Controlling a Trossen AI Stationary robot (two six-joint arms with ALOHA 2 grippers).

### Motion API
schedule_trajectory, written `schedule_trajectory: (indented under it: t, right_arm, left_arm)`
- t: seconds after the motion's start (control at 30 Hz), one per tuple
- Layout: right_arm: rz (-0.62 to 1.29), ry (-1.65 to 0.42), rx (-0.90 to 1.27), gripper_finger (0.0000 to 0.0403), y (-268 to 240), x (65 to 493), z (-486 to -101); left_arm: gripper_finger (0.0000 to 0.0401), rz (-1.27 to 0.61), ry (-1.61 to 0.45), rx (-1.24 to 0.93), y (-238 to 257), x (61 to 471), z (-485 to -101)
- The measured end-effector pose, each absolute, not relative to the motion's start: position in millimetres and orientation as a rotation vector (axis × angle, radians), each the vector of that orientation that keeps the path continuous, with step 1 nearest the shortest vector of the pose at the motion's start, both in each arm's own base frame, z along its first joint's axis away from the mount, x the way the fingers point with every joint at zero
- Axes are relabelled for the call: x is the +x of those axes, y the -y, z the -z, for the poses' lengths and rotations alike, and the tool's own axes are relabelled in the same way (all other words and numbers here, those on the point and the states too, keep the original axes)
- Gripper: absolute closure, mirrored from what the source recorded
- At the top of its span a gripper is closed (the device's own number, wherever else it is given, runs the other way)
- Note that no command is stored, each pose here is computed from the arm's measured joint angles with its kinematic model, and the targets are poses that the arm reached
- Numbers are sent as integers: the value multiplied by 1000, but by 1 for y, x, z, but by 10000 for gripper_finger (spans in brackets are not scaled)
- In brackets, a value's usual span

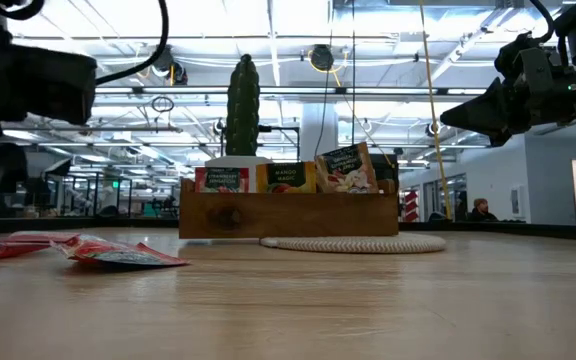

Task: Pick & Place Tea
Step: Put the red tea bag into the left section of the wooden organizer

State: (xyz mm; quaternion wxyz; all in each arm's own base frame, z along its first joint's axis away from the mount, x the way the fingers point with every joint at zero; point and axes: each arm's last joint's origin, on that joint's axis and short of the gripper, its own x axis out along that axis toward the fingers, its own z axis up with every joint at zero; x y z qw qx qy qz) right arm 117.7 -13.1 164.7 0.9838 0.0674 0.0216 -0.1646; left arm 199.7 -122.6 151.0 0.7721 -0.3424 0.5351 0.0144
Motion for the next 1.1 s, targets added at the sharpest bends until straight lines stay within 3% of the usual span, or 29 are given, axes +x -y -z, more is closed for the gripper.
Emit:
schedule_trajectory:
  t: [0.57,1.1]
  right_arm:
    - [331,-43,135,403,13,118,-165]
    - [331,-44,135,403,13,118,-165]
  left_arm:
    - [192,-204,-1365,-818,125,187,-134]
    - [192,-164,-1436,-549,108,182,-131]
